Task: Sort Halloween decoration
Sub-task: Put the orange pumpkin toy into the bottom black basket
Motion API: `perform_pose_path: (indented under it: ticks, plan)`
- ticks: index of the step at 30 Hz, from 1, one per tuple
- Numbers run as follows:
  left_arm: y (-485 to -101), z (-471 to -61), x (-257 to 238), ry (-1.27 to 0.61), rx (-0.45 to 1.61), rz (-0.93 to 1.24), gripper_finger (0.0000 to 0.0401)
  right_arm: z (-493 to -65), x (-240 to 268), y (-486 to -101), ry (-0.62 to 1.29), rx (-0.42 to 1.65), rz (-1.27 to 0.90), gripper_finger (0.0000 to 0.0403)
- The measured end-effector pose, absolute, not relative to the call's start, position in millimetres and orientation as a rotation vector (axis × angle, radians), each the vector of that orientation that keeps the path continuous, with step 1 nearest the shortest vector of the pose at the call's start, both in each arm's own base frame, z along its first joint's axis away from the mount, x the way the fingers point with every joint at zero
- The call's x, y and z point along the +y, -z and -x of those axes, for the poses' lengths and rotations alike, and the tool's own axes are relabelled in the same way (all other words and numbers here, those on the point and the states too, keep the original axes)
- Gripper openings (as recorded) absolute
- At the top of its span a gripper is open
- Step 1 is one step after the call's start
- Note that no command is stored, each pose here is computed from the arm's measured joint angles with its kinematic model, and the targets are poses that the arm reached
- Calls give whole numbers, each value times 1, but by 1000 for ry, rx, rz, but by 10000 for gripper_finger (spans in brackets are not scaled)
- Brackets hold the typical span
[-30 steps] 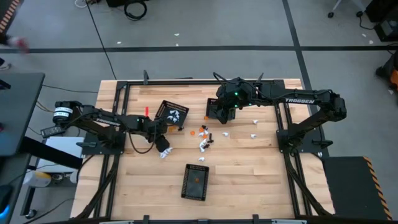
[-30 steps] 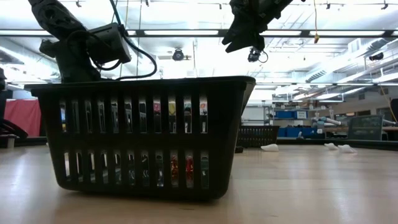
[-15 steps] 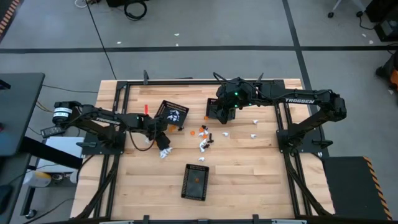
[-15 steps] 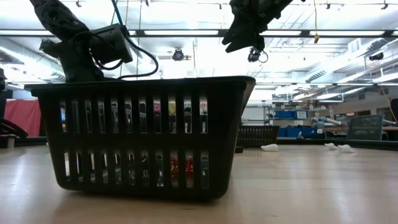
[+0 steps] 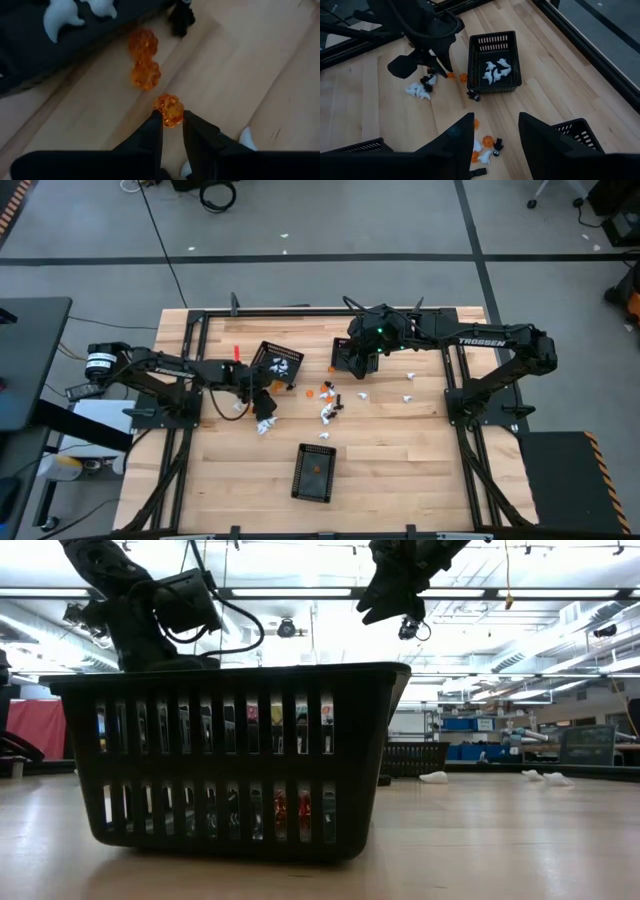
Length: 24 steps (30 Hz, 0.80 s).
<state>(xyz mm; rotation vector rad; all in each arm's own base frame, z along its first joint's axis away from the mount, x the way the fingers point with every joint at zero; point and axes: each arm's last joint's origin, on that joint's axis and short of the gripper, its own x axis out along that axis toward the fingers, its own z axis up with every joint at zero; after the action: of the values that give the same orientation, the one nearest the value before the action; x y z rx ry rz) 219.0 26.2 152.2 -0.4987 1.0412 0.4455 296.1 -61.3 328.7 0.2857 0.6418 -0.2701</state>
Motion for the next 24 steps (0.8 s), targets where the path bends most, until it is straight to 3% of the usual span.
perform_pose_path:
  ticks: [6, 13, 20, 24]
  plan:
    - [-155, -220, 26, -451, 1042, 502, 77, -296, -61, -329, 271, 638, -288, 160]
    - [-188, -238, 31, -400, 964, 441, 55, -296, -61, -329, 271, 638, -288, 160]
    - [-214, -246, 60, -543, 856, 396, 50, -296, -61, -329, 270, 636, -287, 160]
    - [-215, -245, 66, -453, 880, 427, 50, -296, -61, -329, 270, 636, -287, 160]
